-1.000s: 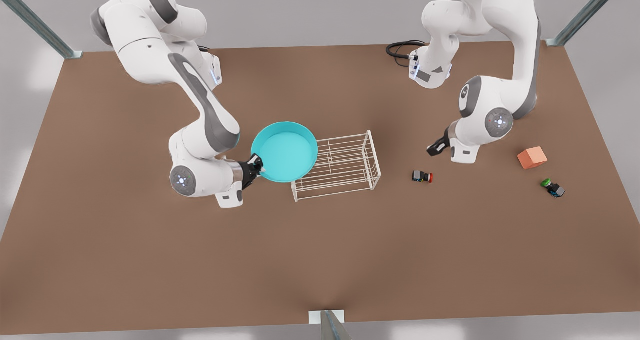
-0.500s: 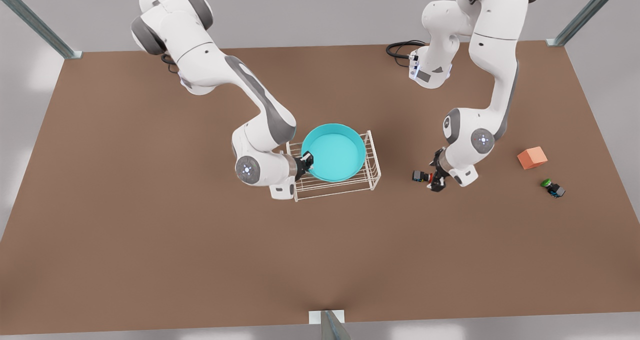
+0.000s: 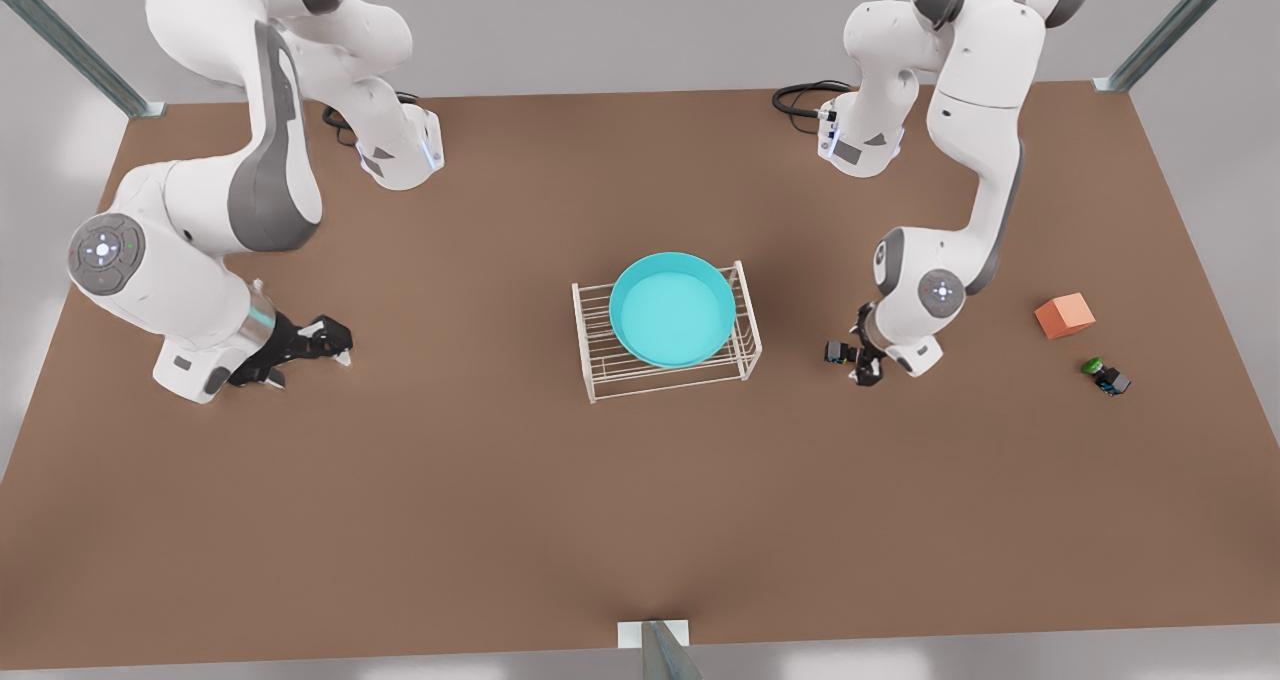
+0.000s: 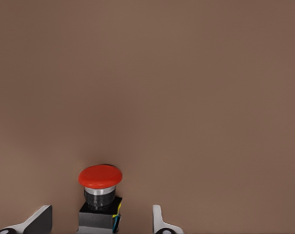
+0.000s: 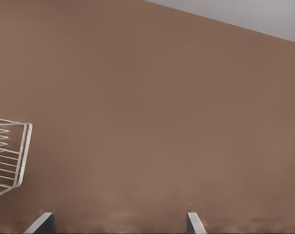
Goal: Place the plate on the shelf with right arm and place the red button switch in the plate with left arm
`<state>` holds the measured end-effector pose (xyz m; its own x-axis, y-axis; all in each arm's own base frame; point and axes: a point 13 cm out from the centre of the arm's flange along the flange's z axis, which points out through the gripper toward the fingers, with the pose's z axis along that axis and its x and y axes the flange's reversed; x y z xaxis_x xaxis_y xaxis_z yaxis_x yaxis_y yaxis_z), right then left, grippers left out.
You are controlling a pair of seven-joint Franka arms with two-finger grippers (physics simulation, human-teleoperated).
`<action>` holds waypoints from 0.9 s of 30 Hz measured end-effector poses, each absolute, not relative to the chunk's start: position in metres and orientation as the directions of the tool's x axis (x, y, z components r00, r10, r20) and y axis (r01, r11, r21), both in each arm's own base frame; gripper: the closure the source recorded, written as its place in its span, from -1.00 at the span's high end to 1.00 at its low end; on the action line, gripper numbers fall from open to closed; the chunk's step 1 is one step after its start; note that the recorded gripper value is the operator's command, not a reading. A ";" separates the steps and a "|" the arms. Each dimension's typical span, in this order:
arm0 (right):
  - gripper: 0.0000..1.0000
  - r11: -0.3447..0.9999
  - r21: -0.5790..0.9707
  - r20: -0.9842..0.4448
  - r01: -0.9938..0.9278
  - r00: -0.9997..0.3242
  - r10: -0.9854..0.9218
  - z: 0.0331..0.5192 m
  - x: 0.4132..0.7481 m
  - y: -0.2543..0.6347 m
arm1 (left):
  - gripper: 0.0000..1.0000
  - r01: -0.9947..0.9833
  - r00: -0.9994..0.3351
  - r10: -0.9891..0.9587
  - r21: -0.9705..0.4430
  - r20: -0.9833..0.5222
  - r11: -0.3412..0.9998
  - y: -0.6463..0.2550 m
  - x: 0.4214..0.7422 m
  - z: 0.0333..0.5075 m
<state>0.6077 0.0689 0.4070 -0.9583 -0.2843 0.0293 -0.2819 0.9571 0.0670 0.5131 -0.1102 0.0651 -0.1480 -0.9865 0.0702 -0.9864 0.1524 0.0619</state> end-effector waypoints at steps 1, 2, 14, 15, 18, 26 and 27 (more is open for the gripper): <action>1.00 0.966 0.057 0.050 -0.252 -0.966 -0.255 0.399 0.591 0.045 | 1.00 -0.988 -0.141 -0.988 0.060 0.071 0.145 -0.112 0.513 0.061; 1.00 0.973 0.043 0.057 -0.228 -0.971 -0.230 0.394 0.585 0.026 | 1.00 -0.989 -0.132 -0.989 0.059 0.071 0.137 -0.112 0.513 0.057; 1.00 0.977 -0.026 0.024 -0.210 -0.977 -0.210 0.387 0.594 0.019 | 0.96 -0.998 -0.064 -0.996 0.021 0.066 0.065 -0.111 0.522 0.043; 1.00 0.978 -0.027 0.023 -0.207 -0.978 -0.206 0.387 0.594 0.018 | 0.96 -0.998 -0.061 -0.996 0.020 0.066 0.062 -0.111 0.522 0.042; 1.00 0.979 -0.028 0.020 -0.201 -0.980 -0.200 0.387 0.595 0.018 | 0.94 -0.998 -0.053 -0.997 0.022 0.064 0.054 -0.111 0.522 0.039; 1.00 0.982 -0.030 0.016 -0.188 -0.982 -0.187 0.387 0.596 0.018 | -0.04 -0.999 -0.035 -0.997 0.015 0.063 0.036 -0.110 0.526 0.040; 1.00 0.982 -0.030 0.015 -0.185 -0.983 -0.185 0.387 0.596 0.018 | -0.05 -0.999 -0.033 -0.997 0.012 0.063 0.034 -0.110 0.528 0.041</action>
<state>0.5965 0.0179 0.3872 -0.9826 -0.1850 0.0149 -0.1854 0.9822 -0.0298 0.5281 -0.1101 0.0408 -0.0331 -0.9975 0.0631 -0.9993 0.0340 0.0124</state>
